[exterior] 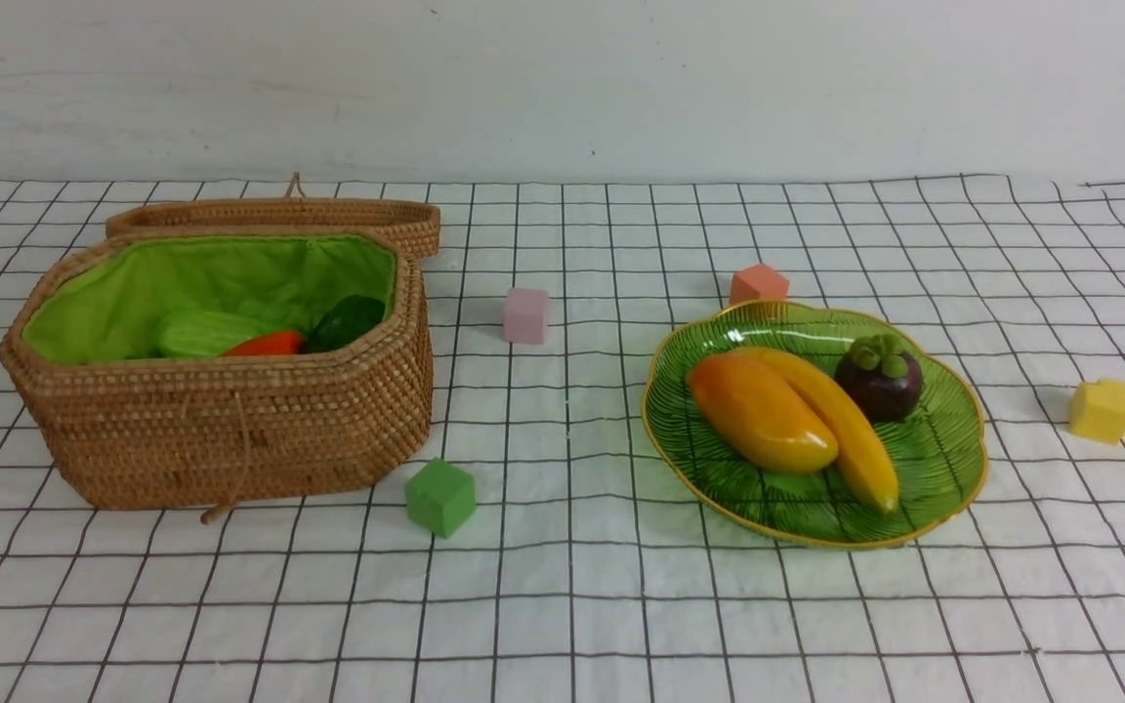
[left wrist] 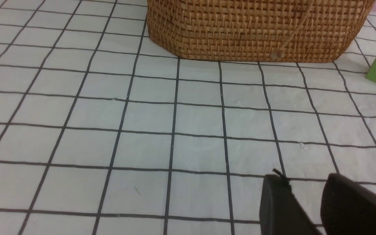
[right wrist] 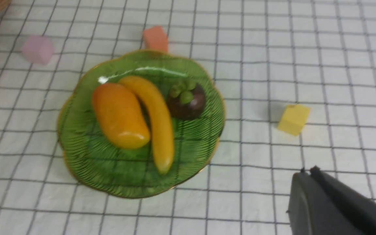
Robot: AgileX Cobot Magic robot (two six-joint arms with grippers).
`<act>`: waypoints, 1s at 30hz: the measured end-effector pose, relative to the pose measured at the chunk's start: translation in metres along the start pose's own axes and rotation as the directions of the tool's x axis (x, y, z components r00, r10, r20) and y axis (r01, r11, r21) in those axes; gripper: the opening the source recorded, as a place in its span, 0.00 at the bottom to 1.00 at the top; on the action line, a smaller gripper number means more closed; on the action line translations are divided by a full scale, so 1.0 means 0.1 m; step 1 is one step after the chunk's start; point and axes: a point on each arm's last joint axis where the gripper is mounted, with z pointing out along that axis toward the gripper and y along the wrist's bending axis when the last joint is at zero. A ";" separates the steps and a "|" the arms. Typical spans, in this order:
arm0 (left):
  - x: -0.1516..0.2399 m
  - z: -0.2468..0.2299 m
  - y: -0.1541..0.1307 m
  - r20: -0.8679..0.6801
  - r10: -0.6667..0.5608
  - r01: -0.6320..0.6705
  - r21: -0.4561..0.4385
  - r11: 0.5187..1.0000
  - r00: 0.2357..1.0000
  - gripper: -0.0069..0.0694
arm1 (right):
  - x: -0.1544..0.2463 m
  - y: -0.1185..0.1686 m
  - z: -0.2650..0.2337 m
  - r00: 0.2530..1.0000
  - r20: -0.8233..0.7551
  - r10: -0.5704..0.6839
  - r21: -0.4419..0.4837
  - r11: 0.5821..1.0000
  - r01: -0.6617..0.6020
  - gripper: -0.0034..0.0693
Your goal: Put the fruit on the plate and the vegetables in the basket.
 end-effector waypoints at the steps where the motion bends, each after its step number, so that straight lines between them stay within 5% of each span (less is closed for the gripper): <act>1: 0.00 0.00 0.00 0.000 0.000 0.000 0.000 1.000 1.000 0.35 | -0.01 0.00 -0.04 1.000 0.026 0.003 0.003 1.000 -0.003 0.04; 13: 0.00 0.00 0.00 0.000 0.000 0.000 0.000 1.000 1.000 0.37 | 2.32 0.08 0.23 0.966 0.200 0.161 0.044 0.984 -0.173 0.05; 30: 0.00 0.00 0.00 0.000 0.000 0.000 0.000 1.000 1.000 0.39 | 2.41 0.08 0.22 0.955 0.242 0.172 0.042 0.981 -0.187 0.07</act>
